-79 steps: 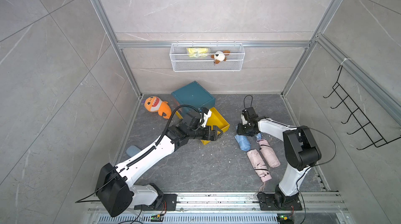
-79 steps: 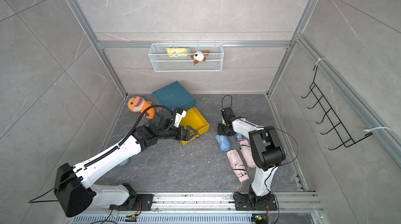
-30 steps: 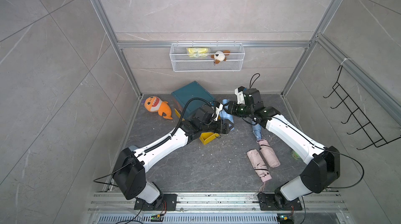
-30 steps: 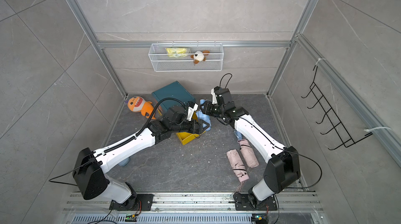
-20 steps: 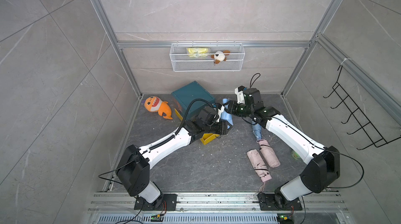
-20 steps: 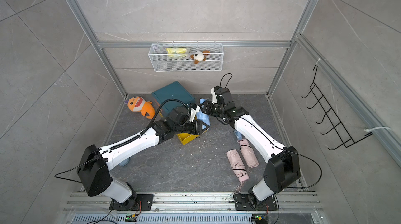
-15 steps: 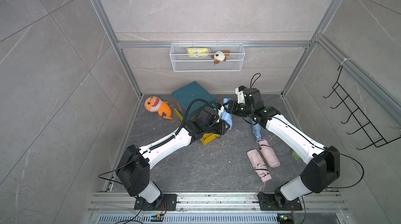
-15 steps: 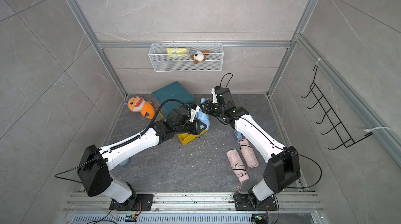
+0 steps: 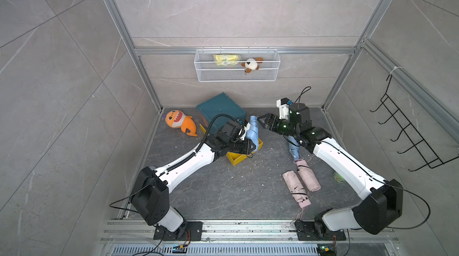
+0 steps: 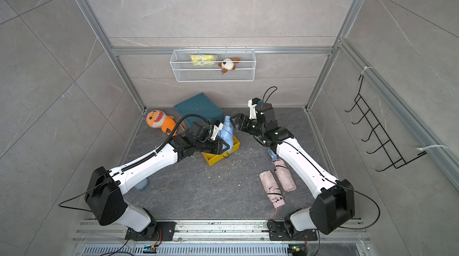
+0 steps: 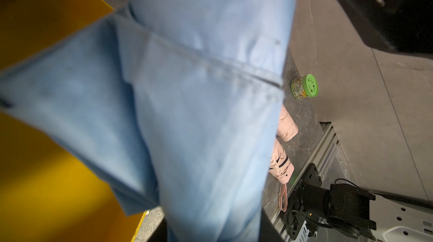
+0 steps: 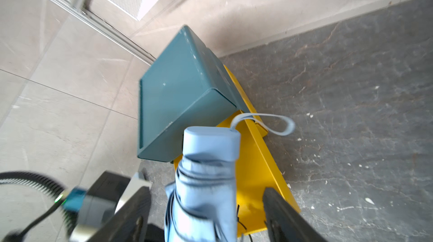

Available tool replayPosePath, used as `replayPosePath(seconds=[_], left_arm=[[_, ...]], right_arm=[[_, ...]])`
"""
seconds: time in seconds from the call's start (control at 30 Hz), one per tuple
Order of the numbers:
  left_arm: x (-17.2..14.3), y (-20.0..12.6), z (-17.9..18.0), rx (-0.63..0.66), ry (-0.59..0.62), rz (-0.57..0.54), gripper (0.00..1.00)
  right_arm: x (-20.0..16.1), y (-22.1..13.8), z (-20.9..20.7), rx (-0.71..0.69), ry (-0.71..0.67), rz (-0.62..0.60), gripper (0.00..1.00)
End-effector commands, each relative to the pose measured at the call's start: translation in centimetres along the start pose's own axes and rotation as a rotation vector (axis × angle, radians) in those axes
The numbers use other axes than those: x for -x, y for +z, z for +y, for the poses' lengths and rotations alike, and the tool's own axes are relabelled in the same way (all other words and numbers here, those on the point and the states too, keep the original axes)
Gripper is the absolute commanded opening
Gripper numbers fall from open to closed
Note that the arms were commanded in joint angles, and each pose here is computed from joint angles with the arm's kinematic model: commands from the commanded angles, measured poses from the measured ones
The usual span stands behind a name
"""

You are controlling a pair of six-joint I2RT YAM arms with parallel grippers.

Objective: Place the umbrella in the drawer by color
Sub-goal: Place the umbrella in the drawer.

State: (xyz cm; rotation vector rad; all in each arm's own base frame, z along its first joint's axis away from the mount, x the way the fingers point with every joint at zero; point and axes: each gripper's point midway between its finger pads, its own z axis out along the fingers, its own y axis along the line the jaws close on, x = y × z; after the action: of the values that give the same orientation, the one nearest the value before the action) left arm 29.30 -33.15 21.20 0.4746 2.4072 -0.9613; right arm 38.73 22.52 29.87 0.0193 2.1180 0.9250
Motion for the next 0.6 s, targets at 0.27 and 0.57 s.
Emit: replayPosePath(seconds=[0.27,0.57], left_arm=[[2.7,-5.9,-4.1,-0.303,0.04,-0.035,0.19],[2.0,-5.0,-4.9,-0.383,0.026,0.032,0.2]], right_arm=[[-2.2,-1.7,1.4,0.215,-0.064,0.038,0.81],[-3.1,-1.5,2.7,0.344,-0.021,0.056,0.81]])
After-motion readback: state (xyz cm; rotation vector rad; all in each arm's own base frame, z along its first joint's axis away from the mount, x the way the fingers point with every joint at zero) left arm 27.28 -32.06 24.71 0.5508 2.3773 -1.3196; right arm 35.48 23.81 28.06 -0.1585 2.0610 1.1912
